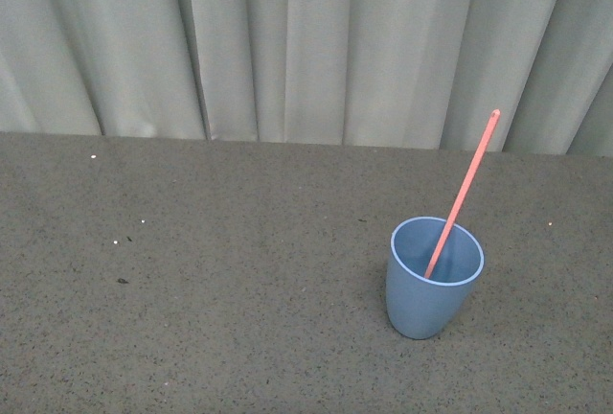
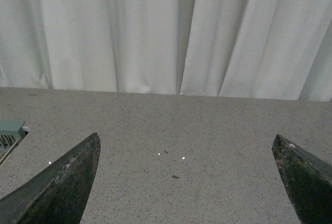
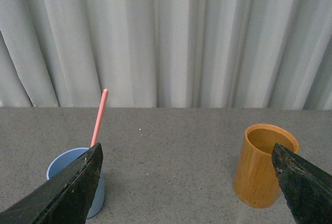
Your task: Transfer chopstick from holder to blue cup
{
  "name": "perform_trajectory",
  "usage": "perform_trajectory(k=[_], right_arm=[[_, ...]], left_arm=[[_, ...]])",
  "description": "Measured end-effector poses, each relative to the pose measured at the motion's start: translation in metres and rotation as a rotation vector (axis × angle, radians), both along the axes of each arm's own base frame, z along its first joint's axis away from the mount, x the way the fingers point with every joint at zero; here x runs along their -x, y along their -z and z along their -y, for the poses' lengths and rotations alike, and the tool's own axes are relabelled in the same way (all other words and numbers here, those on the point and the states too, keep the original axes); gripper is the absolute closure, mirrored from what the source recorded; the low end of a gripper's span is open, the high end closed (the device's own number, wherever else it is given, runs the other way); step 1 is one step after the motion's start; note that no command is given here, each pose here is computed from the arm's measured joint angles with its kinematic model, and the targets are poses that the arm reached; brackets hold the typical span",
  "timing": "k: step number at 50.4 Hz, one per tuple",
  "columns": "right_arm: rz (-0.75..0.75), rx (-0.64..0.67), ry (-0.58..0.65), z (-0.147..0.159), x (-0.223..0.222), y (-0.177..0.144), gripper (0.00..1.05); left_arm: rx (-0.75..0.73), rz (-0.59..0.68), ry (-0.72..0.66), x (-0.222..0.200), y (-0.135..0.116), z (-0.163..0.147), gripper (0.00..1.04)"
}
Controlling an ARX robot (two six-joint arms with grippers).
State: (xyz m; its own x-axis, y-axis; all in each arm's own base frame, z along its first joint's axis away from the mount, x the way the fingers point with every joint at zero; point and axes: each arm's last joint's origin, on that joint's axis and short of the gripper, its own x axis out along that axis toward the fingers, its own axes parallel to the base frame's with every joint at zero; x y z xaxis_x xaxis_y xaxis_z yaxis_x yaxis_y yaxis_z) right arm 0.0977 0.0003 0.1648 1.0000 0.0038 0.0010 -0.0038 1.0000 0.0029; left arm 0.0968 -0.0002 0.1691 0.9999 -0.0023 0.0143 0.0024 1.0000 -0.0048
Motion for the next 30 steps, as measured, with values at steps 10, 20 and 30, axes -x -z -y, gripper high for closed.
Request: perform_trajectory(k=[10,20,30], right_arm=[[0.0,0.0,0.0,0.0,0.0,0.0,0.09],[0.0,0.0,0.0,0.0,0.0,0.0,0.09],[0.0,0.0,0.0,0.0,0.0,0.0,0.09]], left_arm=[[0.0,0.0,0.0,0.0,0.0,0.0,0.07],[0.0,0.0,0.0,0.0,0.0,0.0,0.07],[0.0,0.0,0.0,0.0,0.0,0.0,0.07]])
